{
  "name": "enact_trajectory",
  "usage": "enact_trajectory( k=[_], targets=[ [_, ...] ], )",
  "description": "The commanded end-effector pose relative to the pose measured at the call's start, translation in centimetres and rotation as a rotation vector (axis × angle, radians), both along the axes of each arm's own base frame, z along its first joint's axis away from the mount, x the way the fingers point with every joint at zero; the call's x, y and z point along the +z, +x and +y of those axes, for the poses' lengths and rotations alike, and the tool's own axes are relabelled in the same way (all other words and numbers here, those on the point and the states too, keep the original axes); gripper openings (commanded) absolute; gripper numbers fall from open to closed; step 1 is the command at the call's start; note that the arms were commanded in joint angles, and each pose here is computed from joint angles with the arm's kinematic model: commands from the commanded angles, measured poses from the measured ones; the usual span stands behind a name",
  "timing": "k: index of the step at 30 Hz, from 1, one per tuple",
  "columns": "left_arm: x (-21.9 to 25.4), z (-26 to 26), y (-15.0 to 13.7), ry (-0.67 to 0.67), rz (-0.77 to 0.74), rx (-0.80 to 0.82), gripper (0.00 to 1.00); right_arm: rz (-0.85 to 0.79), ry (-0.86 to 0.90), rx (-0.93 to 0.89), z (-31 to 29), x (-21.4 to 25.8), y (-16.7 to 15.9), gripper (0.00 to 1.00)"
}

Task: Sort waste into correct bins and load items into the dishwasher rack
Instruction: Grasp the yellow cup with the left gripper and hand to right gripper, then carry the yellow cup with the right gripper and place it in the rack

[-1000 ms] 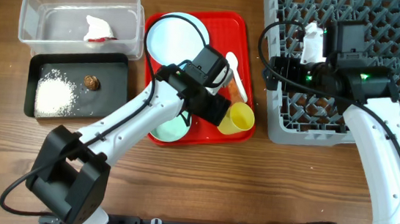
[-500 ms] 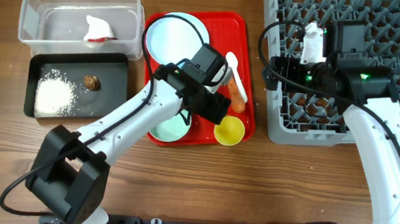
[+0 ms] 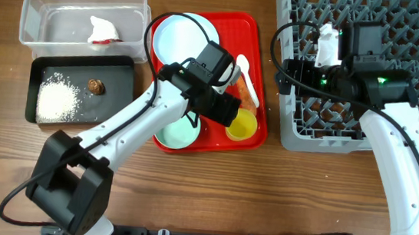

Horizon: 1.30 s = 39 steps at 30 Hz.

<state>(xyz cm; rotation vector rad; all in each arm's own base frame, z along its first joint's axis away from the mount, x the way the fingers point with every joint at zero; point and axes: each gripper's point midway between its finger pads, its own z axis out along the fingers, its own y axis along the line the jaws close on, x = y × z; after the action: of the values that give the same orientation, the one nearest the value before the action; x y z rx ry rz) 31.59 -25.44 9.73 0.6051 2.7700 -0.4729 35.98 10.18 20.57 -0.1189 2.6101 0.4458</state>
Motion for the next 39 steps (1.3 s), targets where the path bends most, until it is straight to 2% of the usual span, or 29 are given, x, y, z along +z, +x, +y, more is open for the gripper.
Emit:
enact_trajectory(
  k=[1,5,6,7,8,9,10,12,14,17,20,23,26,28,33,34,38,39],
  targets=[
    [-1.5,-0.7,0.0,-0.007,0.051,-0.011,0.79,0.026,0.011,-0.008,0.2,-0.7,-0.1,1.0],
    [-3.5,-2.0,-0.5,-0.047,0.123,-0.036,0.71,0.025,0.009,-0.01,0.2,-0.7,0.0,1.0],
    [-3.9,-2.0,-0.4,-0.043,0.128,-0.035,0.64,0.025,0.009,-0.01,0.2,-0.7,0.0,1.0],
    [-4.1,-2.0,-0.4,-0.041,0.13,-0.035,0.52,0.024,0.005,-0.011,0.1,-0.7,0.0,1.0],
    [-4.1,-2.0,-0.4,-0.042,0.13,-0.036,0.32,0.024,0.002,-0.013,0.1,-0.7,0.0,1.0],
    [-4.0,-2.0,-0.4,-0.042,0.129,-0.035,0.22,0.024,0.002,-0.013,0.1,-0.7,0.0,1.0],
    [-4.0,-2.0,-0.4,-0.042,0.129,-0.035,0.06,0.023,0.002,-0.013,0.1,-0.7,0.0,1.0],
    [-3.7,-2.0,-0.4,-0.047,0.123,-0.034,0.04,0.024,0.002,-0.013,0.1,-0.7,0.0,1.0],
    [-1.5,-1.4,0.5,-0.08,0.092,0.015,0.04,0.029,0.003,-0.013,0.1,-0.8,-0.1,1.0],
    [4.0,1.0,2.9,-0.22,0.039,0.123,0.04,0.017,0.085,0.074,1.9,-0.1,-0.4,1.0],
    [11.4,3.7,4.3,-0.542,0.014,0.124,0.04,-0.047,0.259,0.25,5.4,2.2,-0.8,1.0],
    [18.2,4.9,4.1,-0.907,-0.004,-0.053,0.04,-0.191,0.62,0.547,10.4,8.8,-2.4,1.0],
    [21.7,4.3,2.5,-1.058,-0.039,-0.249,0.04,-0.291,0.713,0.678,12.0,11.8,-3.0,1.0],
    [22.6,4.1,1.9,-1.094,-0.051,-0.312,0.04,-0.326,0.74,0.743,12.9,12.7,-3.7,1.0],
    [23.1,4.0,1.1,-1.121,-0.031,-0.347,0.04,-0.375,0.747,0.831,14.9,13.6,-4.7,1.0],
    [23.1,4.0,1.1,-1.121,-0.031,-0.348,0.04,-0.381,0.749,0.838,15.1,13.7,-4.8,0.96],
    [23.1,4.0,1.2,-1.12,-0.035,-0.349,0.04,-0.38,0.756,0.849,15.3,13.9,-5.0,0.68],
    [23.1,4.0,1.2,-1.12,-0.035,-0.349,0.04,-0.38,0.756,0.85,15.3,13.9,-5.0,0.64]
  ],
)
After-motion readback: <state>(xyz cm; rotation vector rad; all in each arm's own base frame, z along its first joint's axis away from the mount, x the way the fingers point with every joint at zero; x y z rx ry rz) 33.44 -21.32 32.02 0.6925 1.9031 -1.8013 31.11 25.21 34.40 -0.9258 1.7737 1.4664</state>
